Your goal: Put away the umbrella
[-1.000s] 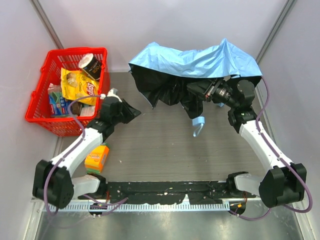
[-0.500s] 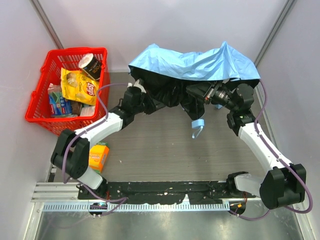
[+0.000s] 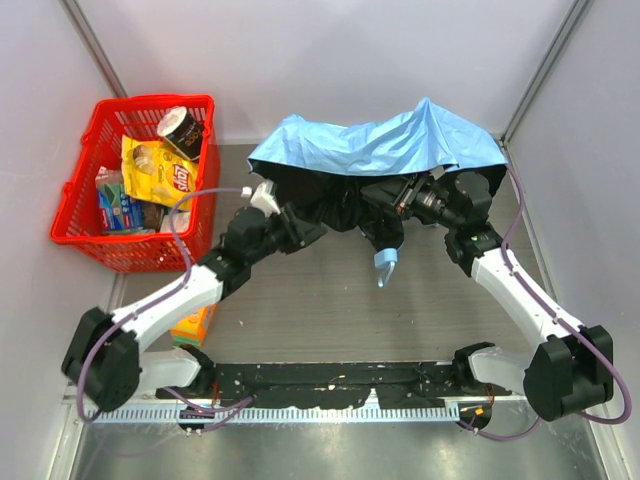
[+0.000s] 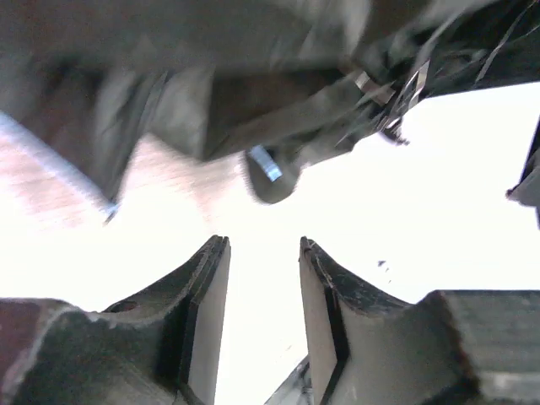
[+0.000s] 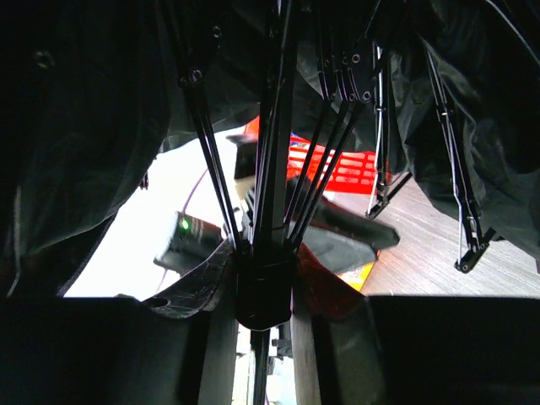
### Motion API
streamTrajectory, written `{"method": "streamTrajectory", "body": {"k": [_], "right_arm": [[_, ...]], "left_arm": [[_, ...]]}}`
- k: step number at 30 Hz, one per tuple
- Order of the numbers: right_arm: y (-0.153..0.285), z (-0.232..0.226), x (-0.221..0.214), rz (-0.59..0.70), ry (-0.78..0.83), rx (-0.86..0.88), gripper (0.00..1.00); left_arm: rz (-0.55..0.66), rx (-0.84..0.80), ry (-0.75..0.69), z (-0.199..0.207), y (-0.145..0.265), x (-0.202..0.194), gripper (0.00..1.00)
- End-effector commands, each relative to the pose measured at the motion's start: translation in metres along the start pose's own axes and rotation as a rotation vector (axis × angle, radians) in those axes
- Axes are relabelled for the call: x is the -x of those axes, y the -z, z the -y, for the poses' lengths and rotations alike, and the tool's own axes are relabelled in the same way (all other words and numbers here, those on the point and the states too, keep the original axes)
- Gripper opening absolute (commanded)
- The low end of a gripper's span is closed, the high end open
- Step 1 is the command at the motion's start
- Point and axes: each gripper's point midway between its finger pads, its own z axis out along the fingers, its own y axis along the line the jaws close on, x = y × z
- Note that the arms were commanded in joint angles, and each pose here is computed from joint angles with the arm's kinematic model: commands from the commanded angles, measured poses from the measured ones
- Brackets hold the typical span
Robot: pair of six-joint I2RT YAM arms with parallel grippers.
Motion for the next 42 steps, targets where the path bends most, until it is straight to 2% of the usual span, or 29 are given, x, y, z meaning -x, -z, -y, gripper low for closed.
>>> {"method": "streamTrajectory", "body": {"k": [1, 3, 7, 8, 12, 15, 18, 23, 26, 31, 34, 38, 42], "right_arm": [[0.002, -0.058, 0.026, 0.092, 0.154, 0.132, 0.01], [0.001, -0.062, 0.027, 0.091, 0.145, 0.151, 0.01], [0.003, -0.074, 0.026, 0.081, 0.129, 0.199, 0.01], [0.005, -0.077, 0.024, 0.077, 0.128, 0.209, 0.01], [0.01, -0.083, 0.019, 0.065, 0.122, 0.222, 0.01], [0.012, -0.081, 0.017, 0.064, 0.123, 0.21, 0.01], [0.012, -0.076, 0.014, 0.062, 0.119, 0.202, 0.01], [0.003, -0.054, -0.002, 0.041, 0.135, 0.176, 0.01], [-0.009, -0.028, -0.023, 0.002, 0.142, 0.125, 0.01], [-0.02, 0.007, -0.039, 0.005, 0.115, 0.089, 0.01], [-0.021, 0.028, -0.039, 0.033, 0.213, 0.051, 0.01], [-0.02, 0.046, -0.028, 0.145, 0.366, 0.061, 0.01], [-0.026, 0.061, -0.018, 0.201, 0.367, 0.107, 0.01]], "left_arm": [[0.038, 0.142, -0.09, -0.045, 0.036, -0.013, 0.43], [0.038, 0.184, -0.104, -0.056, 0.041, -0.015, 0.4], [0.029, 0.313, -0.046, -0.083, 0.03, -0.004, 0.23], [0.006, 0.36, -0.013, -0.096, 0.024, -0.005, 0.22], [-0.023, 0.341, 0.028, -0.101, -0.018, 0.008, 0.18], [-0.005, 0.289, 0.035, -0.084, -0.043, 0.023, 0.16], [0.009, 0.134, -0.009, -0.035, -0.059, 0.032, 0.16], [0.104, -0.12, -0.121, 0.046, -0.048, 0.038, 0.17], [0.125, -0.16, -0.151, 0.055, -0.042, 0.041, 0.19], [0.08, -0.129, -0.164, 0.039, -0.038, 0.025, 0.19], [0.0, -0.051, -0.114, 0.004, -0.034, -0.005, 0.2], [-0.045, 0.023, -0.094, -0.048, -0.009, -0.049, 0.33], [-0.101, 0.072, -0.121, -0.076, 0.028, -0.082, 0.45]]}}
